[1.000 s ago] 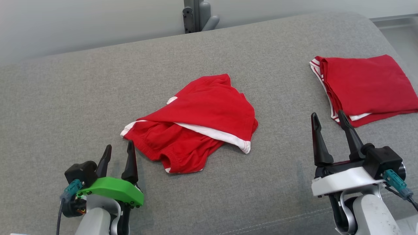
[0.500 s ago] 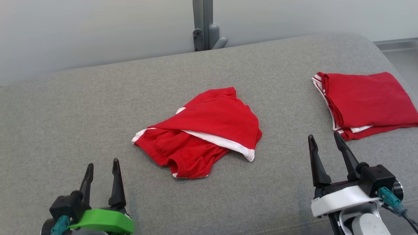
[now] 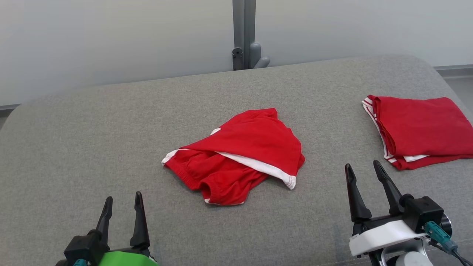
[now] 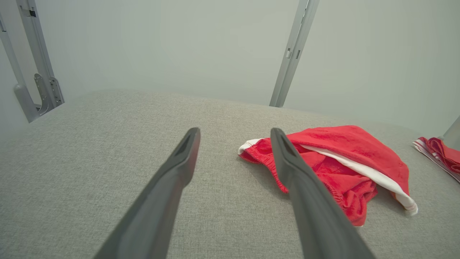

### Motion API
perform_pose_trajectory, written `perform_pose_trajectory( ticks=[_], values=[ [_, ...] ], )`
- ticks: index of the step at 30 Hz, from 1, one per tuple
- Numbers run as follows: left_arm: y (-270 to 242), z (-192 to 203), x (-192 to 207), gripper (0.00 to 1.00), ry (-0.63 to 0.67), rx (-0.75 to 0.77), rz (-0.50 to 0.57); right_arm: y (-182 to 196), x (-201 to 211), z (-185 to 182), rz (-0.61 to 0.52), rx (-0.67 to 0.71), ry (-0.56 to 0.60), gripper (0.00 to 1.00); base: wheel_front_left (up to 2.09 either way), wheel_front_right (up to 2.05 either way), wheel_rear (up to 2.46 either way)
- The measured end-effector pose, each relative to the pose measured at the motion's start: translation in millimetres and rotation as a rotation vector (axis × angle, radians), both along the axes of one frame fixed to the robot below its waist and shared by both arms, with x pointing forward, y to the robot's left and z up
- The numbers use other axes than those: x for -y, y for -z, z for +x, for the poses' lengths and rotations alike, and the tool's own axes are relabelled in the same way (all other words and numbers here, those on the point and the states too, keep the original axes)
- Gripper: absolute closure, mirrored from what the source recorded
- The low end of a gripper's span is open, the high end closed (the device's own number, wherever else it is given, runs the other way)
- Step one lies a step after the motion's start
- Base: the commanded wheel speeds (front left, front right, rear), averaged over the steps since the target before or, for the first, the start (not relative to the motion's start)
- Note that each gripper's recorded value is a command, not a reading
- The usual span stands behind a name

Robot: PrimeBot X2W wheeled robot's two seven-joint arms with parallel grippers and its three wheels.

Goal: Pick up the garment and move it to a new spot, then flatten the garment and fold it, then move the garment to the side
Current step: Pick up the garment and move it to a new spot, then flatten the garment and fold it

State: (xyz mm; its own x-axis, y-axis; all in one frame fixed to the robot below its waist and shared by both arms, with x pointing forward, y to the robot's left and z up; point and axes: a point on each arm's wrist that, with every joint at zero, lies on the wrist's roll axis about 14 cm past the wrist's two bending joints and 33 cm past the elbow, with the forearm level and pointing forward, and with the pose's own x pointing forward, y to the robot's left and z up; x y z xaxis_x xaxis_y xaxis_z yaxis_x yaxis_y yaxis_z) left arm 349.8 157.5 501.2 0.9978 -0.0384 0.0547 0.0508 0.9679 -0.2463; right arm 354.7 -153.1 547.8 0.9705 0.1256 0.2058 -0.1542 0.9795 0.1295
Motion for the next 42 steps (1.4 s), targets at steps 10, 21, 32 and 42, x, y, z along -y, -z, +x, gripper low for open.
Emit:
perform_pose_trajectory(
  ticks=[10, 21, 32, 42],
  values=[
    [3, -1, 2, 0.0, 0.006, -0.011, 0.0, 4, -1, 0, -0.001, -0.014, -0.003, 0.0, 0.0, 0.0, 0.0],
    [20, 27, 23, 0.0, 0.092, -0.075, 0.005, 13, -3, 7, -0.001, -0.039, -0.01, 0.0, 0.0, 0.0, 0.0],
    [50, 74, 40, 0.0, 0.128, -0.221, -0.092, 23, -6, 24, -0.001, -0.073, -0.018, 0.0, 0.0, 0.0, 0.0],
    [87, 119, 48, 0.0, 0.118, -0.436, -0.244, 44, 5, 37, -0.001, -0.132, 0.014, 0.0, 0.0, 0.0, 0.0]
  ],
)
